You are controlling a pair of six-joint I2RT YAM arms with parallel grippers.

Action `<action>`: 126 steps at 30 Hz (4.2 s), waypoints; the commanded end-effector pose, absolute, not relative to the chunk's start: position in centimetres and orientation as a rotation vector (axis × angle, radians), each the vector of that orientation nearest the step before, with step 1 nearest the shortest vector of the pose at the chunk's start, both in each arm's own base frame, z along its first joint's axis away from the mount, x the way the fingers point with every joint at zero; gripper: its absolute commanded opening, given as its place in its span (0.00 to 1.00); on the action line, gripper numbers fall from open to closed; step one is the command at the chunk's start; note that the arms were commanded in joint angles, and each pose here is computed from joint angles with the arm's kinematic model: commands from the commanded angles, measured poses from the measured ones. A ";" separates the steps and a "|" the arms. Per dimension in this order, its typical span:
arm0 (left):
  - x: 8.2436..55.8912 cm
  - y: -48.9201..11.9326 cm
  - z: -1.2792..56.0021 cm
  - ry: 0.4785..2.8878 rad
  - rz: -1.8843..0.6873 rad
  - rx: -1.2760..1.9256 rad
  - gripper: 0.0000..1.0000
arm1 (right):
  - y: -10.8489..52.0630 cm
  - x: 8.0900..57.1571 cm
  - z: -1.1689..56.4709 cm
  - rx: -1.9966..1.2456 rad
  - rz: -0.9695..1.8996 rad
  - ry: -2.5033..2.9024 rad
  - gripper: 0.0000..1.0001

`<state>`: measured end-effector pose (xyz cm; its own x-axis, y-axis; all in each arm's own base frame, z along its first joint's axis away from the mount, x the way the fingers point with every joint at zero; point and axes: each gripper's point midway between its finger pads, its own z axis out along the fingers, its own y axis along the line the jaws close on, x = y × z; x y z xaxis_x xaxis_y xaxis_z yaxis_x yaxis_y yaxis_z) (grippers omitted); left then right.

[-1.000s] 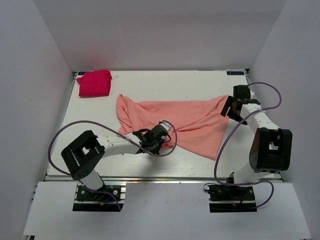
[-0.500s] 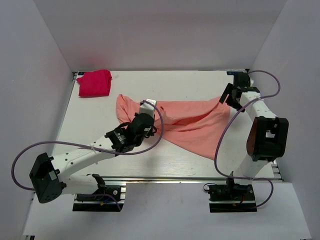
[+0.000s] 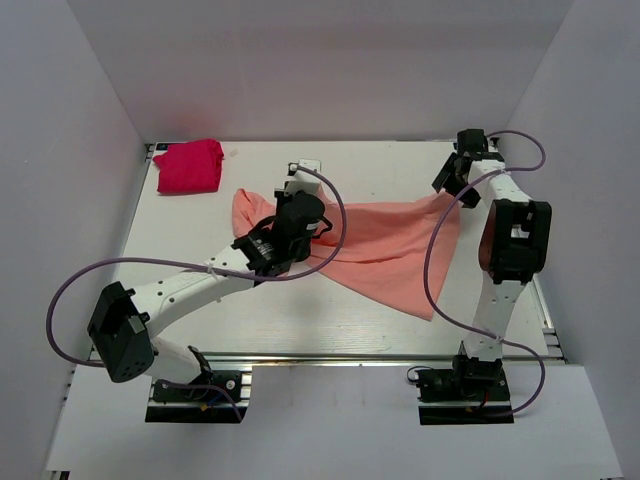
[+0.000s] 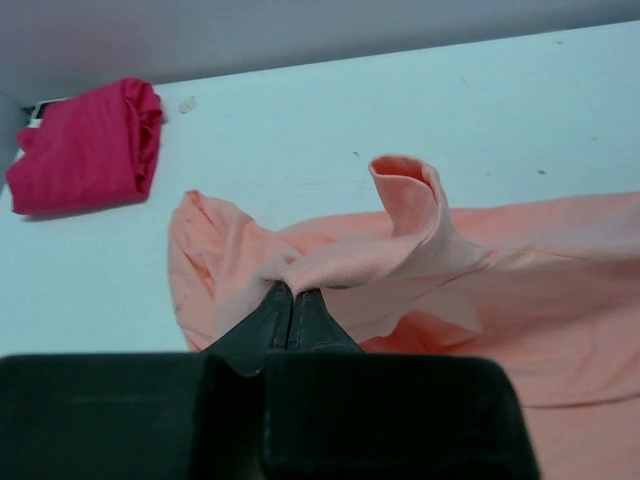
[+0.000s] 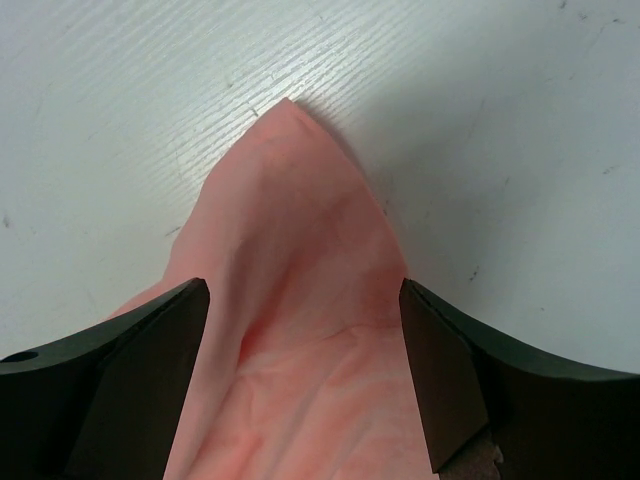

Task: Fold and stack the t-shirts
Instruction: Flatten out the tshirt

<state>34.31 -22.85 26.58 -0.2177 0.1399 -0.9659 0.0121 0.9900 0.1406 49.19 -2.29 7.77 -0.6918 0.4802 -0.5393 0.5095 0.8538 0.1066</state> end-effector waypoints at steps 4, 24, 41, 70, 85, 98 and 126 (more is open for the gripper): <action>35.4 -21.2 30.4 1.697 0.153 0.027 0.00 | -2.1 51.3 7.2 0.816 -0.023 2.441 0.81; 36.4 -18.2 30.2 1.705 0.227 -0.008 0.00 | -0.7 52.2 6.0 0.682 0.099 2.479 0.69; 37.8 -17.9 25.2 1.818 0.242 -0.005 0.00 | -0.8 48.6 3.2 0.450 0.046 2.560 0.41; 33.1 -8.5 43.2 1.414 0.237 -0.264 0.00 | -2.1 42.9 35.0 0.241 -0.009 2.012 0.00; 18.4 -6.6 59.3 0.990 -0.322 0.088 0.00 | -1.5 24.8 54.9 0.156 0.013 1.423 0.00; 18.2 -8.9 59.9 1.024 -0.390 0.189 0.00 | -1.2 20.1 56.2 0.172 0.052 1.312 0.00; 63.6 -16.8 17.2 1.780 0.330 0.043 0.10 | 2.2 61.4 11.5 0.142 0.294 2.209 0.26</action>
